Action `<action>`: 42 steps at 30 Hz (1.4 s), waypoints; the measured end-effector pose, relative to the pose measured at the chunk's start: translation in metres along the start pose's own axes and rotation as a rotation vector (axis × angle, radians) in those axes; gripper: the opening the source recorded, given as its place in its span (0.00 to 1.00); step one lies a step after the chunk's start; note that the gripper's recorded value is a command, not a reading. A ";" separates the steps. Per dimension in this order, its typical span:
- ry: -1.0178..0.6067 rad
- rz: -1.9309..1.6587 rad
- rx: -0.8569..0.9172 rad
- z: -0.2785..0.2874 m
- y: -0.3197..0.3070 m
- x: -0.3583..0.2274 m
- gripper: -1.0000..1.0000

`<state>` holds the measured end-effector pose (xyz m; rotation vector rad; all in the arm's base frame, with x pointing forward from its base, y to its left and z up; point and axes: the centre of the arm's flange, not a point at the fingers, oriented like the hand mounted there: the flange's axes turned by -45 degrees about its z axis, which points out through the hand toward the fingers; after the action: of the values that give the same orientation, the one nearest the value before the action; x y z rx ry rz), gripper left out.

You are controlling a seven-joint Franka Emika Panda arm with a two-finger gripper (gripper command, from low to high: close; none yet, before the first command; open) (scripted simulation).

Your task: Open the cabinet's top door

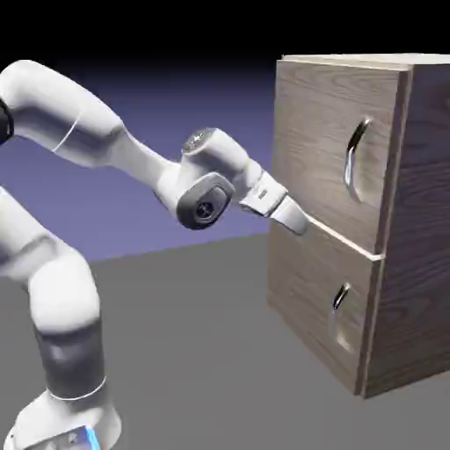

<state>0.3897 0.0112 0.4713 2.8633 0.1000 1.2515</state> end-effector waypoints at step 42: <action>0.509 -0.018 -0.035 -0.081 0.021 0.046 0.50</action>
<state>0.3626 -0.0082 0.5614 2.4371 0.1055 1.9194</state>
